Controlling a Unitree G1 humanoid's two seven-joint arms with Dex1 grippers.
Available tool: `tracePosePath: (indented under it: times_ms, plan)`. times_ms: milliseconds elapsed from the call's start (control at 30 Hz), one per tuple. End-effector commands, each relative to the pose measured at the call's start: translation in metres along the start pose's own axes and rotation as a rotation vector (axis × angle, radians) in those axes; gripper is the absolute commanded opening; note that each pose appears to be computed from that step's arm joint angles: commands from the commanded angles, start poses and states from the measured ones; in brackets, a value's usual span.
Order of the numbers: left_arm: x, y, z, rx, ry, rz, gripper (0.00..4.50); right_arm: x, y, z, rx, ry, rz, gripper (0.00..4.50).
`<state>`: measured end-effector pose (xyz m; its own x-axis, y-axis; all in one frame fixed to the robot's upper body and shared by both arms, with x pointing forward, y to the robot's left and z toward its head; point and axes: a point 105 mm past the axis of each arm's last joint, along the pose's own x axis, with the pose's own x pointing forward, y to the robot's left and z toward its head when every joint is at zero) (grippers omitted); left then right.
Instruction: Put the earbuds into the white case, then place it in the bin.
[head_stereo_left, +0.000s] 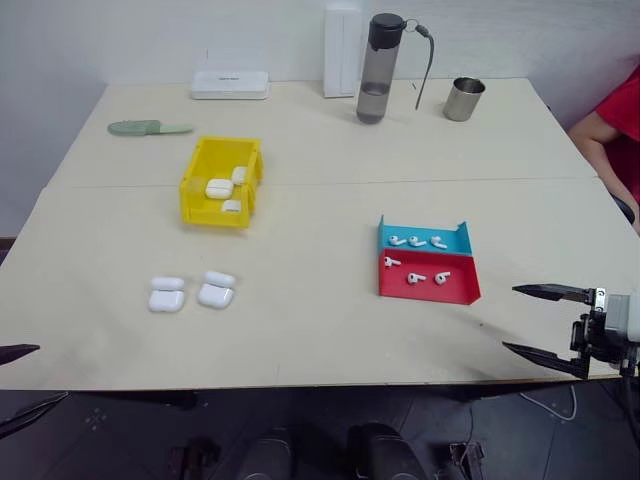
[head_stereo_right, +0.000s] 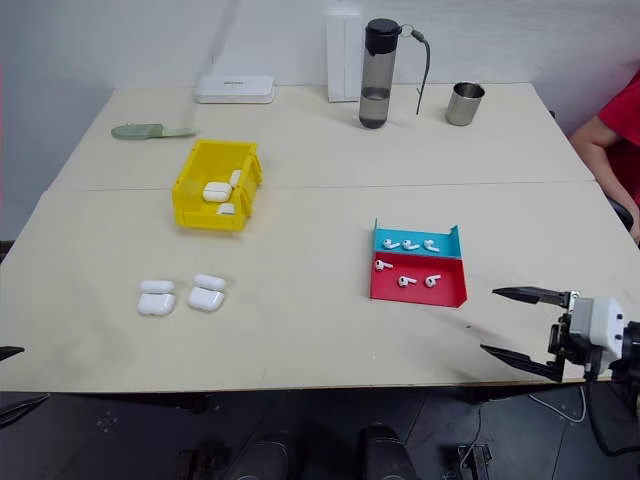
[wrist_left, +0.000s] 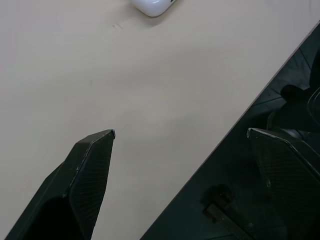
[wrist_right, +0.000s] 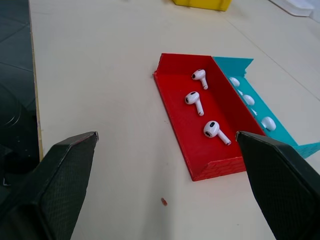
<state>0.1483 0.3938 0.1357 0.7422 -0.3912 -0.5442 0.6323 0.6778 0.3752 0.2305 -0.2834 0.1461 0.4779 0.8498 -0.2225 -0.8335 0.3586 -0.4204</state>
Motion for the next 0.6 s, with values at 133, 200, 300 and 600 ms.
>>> tracePosePath:
  times_ms: [133,200,300,600]
  plan:
    - [-0.007,0.010,0.010,-0.010,-0.047,0.093,4.46,0.008,-0.003,0.012,-0.013,-0.036,-0.015,4.50]
    - [-0.013,0.014,0.014,-0.091,-0.085,0.126,4.46,0.018,-0.006,0.022,-0.011,-0.089,-0.043,4.50]
    - [-0.025,0.027,0.012,-0.216,-0.111,0.237,4.46,0.036,-0.004,0.042,-0.022,-0.202,-0.046,4.50]
    - [-0.069,0.014,-0.065,-0.642,0.247,0.474,4.46,0.081,0.025,0.094,-0.085,-0.572,0.092,4.50]
